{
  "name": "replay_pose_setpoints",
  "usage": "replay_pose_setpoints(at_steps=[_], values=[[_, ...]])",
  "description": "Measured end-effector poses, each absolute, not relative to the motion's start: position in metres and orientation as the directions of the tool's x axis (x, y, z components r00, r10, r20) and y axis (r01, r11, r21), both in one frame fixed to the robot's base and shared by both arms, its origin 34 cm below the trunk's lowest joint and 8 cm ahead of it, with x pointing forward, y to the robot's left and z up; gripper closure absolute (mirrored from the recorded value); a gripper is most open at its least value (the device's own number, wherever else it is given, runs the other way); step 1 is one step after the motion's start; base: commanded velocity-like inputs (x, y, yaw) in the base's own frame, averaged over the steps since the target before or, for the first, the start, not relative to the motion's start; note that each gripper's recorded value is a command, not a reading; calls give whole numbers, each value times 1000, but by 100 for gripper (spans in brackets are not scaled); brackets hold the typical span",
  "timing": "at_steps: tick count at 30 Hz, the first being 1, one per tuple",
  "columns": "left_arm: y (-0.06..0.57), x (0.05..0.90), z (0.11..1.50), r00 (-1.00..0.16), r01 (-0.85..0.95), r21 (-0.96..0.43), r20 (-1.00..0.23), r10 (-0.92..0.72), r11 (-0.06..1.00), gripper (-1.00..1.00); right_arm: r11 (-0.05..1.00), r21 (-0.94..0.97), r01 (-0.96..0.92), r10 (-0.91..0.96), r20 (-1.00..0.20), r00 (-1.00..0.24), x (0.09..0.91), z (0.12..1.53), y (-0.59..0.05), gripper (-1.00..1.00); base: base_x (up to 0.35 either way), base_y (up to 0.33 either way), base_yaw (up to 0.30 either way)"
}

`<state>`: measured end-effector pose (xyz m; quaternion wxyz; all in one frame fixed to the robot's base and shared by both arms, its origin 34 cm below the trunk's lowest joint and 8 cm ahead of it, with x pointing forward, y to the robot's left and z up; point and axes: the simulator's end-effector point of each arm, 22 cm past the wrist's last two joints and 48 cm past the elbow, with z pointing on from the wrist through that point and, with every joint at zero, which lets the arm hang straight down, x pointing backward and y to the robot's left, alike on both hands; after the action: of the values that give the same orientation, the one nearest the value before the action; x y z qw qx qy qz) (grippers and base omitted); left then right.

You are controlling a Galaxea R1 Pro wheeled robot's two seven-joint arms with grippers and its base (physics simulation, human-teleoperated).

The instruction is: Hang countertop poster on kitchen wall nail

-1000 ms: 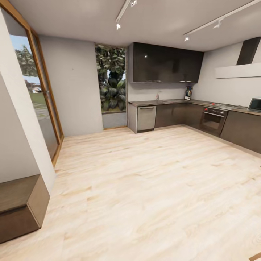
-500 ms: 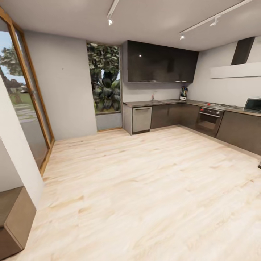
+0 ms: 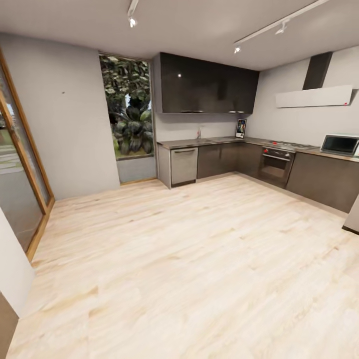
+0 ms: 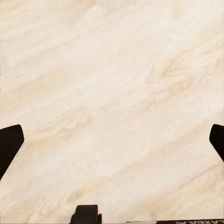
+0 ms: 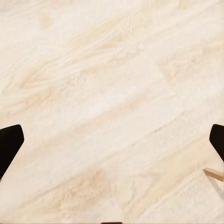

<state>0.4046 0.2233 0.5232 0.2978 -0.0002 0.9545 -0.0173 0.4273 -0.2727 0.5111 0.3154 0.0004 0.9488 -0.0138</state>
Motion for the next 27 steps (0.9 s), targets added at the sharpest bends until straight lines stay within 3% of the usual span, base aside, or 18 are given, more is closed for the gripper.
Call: replay_pose_setpoints(at_steps=[27], values=[[228,405,523,-822,10,-27,-570,-7,1000,-100,1000,-26,10,-8,-600,-800,428,511,-273,-100,336,0,0]])
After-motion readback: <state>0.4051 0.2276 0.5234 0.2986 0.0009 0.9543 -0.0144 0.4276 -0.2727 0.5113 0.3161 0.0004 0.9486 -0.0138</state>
